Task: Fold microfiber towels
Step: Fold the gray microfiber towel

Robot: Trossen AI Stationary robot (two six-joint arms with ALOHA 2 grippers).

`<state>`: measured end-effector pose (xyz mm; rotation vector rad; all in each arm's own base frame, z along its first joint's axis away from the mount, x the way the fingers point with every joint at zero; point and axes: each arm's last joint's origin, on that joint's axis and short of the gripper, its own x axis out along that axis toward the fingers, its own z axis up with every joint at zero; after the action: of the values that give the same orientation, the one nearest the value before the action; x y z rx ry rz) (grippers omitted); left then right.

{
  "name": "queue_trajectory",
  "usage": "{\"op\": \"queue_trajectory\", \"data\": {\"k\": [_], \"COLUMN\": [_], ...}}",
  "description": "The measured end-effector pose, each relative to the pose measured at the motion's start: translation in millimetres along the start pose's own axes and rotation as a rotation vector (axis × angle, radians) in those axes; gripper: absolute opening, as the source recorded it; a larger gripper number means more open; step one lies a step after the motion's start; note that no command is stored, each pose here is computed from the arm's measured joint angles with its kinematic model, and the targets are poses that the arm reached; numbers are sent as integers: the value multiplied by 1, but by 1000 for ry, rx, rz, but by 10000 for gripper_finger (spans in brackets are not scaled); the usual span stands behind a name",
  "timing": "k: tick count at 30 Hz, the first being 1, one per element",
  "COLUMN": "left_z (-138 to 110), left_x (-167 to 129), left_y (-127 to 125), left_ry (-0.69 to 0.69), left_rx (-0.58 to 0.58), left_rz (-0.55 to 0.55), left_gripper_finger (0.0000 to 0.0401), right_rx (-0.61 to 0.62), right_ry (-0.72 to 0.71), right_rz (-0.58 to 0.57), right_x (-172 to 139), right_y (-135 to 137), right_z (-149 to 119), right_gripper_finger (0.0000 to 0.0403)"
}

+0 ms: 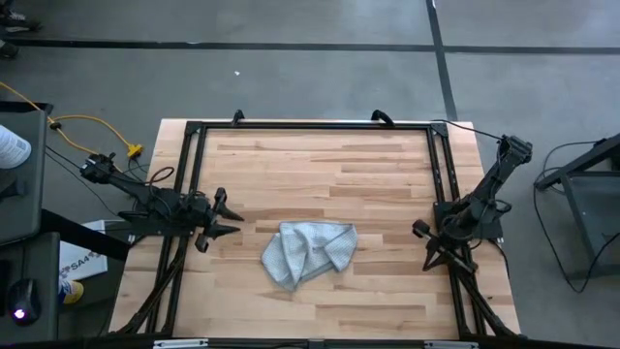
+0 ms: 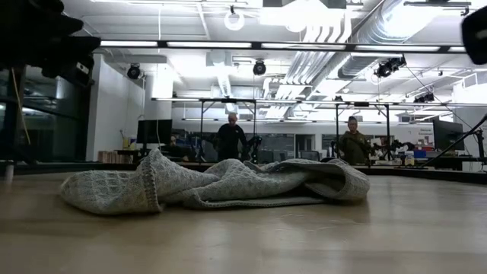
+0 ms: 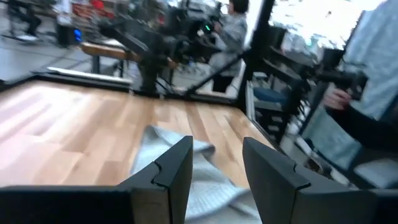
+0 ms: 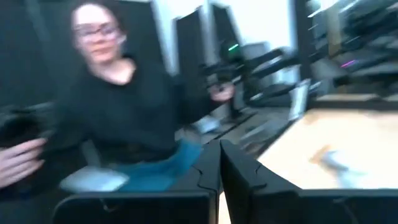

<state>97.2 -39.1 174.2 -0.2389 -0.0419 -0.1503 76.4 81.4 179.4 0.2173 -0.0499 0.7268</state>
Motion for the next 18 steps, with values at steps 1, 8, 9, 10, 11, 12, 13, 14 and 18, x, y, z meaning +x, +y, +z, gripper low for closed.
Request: {"op": "queue_trajectory", "data": {"k": [1,8,9,10,11,12,13,14,18], "left_z": [2,12,12,11,10,9,9,8,7], "left_x": [0,-1,-1,-1,-1,0,1,1,4], "left_y": [0,-1,-1,-1,0,1,1,1,1], "left_ry": [-11,-4,-5,-2,7,14,17,23,35], "left_rx": [-3,2,2,4,9,13,16,20,23], "left_rz": [17,41,50,59,76,93,110,123,143], "left_gripper_finger": [142,142,142,142,142,142,142,142,142], "right_rx": [-23,-122,-120,-111,-94,-74,-56,-44,-11], "right_ry": [-17,-83,-96,-109,-122,-134,-142,-141,-142], "right_rz": [-41,-400,-451,-508,-563,-612,-657,-690,-759], "right_x": [0,-2,-3,-4,-4,-5,-6,-5,-4], "right_y": [-1,-12,-15,-17,-20,-22,-25,-28,-38], "right_z": [1,6,7,8,9,9,9,8,7], "right_gripper_finger": [3,2,2,2,2,2,2,2,2]}}
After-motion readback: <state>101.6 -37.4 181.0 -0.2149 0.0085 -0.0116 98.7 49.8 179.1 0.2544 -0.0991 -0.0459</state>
